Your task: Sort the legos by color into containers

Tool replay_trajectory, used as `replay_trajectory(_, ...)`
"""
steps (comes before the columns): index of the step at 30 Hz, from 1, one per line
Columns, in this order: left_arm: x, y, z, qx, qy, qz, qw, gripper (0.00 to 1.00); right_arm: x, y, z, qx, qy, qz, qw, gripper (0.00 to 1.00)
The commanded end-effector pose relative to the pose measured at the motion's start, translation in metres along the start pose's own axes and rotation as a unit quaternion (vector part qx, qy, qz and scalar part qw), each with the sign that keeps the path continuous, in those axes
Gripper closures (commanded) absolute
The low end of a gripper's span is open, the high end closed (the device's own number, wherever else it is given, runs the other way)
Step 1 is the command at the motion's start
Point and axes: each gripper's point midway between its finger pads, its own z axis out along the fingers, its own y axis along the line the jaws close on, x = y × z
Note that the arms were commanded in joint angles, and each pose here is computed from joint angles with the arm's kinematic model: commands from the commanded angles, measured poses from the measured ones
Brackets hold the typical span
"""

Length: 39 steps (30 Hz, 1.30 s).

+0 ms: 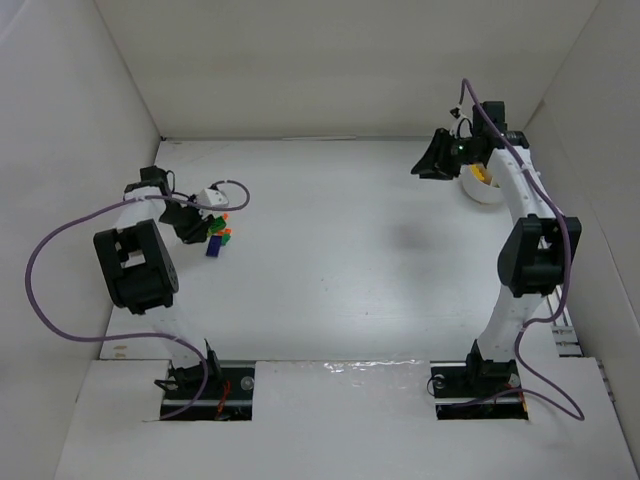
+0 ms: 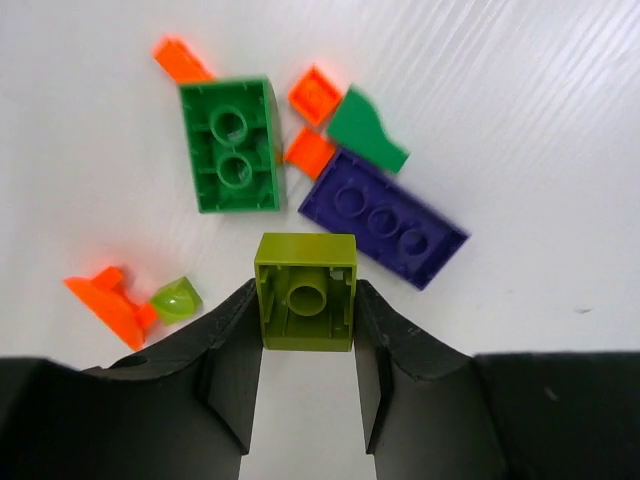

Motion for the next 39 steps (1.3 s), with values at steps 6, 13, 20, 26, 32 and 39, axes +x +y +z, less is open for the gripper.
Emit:
replay_trajectory(6, -0.143, -0.045, -0.072, 0.005, -0.220, 0.000, 0.975, 0.85, 0.031, 0.105, 0.012, -0.164, 0.050, 0.047, 0.984, 0.60)
replay_trajectory(13, -0.237, -0.096, -0.089, 0.033, -0.309, 0.038, 0.950, 0.86, 0.055, 0.209, 0.017, -0.218, 0.074, 0.000, 0.973, 0.60)
replay_trajectory(20, -0.277, -0.098, -0.106, 0.052, -0.358, 0.012, 0.932, 0.86, 0.077, 0.252, 0.028, -0.235, 0.087, -0.009, 0.968, 0.59)
replay_trajectory(26, -0.296, -0.103, -0.102, 0.055, -0.357, 0.013, 0.932, 0.86, 0.090, 0.275, 0.038, -0.213, 0.076, -0.018, 0.974, 0.55)
replay_trajectory(32, -0.308, -0.106, -0.104, 0.061, -0.365, 0.013, 0.929, 0.86, 0.085, 0.292, 0.041, -0.197, 0.054, -0.021, 0.979, 0.50)
replay_trajectory(39, -0.313, -0.105, -0.105, 0.059, -0.365, 0.018, 0.929, 0.86, 0.096, 0.303, 0.047, -0.203, 0.066, -0.020, 0.977, 0.40)
